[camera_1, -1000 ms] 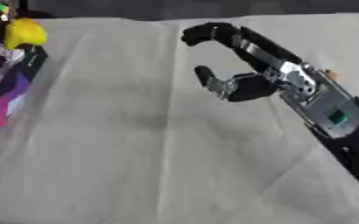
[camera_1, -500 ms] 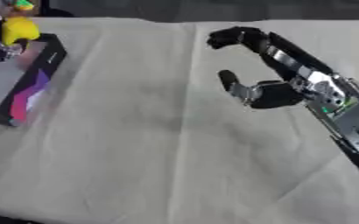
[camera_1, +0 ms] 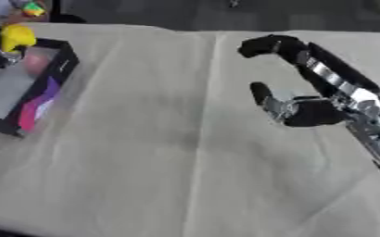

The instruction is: Pick up the objects with one hand, pass them to the other hand, and then place them into the box on the other side of the table.

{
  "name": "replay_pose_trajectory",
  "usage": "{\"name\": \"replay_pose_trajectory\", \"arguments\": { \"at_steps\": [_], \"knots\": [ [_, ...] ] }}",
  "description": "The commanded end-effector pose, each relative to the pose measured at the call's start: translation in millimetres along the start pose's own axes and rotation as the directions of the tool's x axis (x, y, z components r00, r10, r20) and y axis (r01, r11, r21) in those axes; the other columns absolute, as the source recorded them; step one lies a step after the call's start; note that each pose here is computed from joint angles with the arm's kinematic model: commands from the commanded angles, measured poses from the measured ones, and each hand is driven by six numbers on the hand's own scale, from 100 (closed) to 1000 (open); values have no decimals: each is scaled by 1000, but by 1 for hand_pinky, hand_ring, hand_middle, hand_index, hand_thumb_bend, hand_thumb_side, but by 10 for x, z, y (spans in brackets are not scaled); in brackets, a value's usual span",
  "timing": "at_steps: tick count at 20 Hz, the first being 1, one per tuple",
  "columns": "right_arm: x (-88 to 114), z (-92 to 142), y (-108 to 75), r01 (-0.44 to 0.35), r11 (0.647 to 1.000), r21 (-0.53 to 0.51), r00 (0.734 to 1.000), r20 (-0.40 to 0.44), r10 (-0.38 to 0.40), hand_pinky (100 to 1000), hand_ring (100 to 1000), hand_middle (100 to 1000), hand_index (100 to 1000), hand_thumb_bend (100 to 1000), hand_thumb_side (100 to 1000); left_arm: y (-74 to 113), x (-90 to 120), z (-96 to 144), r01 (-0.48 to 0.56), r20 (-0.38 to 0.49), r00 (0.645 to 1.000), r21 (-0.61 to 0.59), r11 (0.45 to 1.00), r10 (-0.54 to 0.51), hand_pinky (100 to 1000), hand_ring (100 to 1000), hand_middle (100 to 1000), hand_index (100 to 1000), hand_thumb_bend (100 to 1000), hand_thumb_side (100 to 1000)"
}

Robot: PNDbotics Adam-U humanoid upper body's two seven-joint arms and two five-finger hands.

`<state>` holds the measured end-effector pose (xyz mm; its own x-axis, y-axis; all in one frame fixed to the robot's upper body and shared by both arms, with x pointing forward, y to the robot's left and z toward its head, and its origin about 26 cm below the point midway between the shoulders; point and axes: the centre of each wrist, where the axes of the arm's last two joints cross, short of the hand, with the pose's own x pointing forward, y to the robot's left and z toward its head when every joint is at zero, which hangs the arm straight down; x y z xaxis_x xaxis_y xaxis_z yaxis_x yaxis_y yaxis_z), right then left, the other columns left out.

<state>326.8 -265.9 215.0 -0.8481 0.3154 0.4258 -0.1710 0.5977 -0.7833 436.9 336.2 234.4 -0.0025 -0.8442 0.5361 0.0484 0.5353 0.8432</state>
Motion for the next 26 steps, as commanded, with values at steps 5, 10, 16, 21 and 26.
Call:
{"name": "replay_pose_trajectory", "arguments": {
  "at_steps": [5,10,16,21,26],
  "knots": [
    [66,12,-119,-71,997,-17,997,5,71,964,836,790,874,100,367,233,-228,13,42,-72,997,82,996,-36,762,525,386,415,100,129],
    [62,25,-111,-76,997,-23,997,-1,76,964,835,788,871,100,366,220,-325,4,64,-106,993,95,993,-54,765,538,408,438,100,128],
    [50,42,-96,-81,996,-27,997,-7,81,964,834,788,877,100,367,211,-425,-9,101,-160,984,111,989,-82,786,595,495,546,249,116],
    [53,38,-90,-77,997,-32,997,-4,77,964,833,786,877,100,367,202,-488,-19,133,-199,974,113,985,-108,839,716,616,693,387,151],
    [52,49,-86,-75,997,-34,997,-7,75,964,832,786,878,100,368,202,-518,-22,205,-244,954,103,973,-175,894,798,699,767,650,454]
  ]
}}
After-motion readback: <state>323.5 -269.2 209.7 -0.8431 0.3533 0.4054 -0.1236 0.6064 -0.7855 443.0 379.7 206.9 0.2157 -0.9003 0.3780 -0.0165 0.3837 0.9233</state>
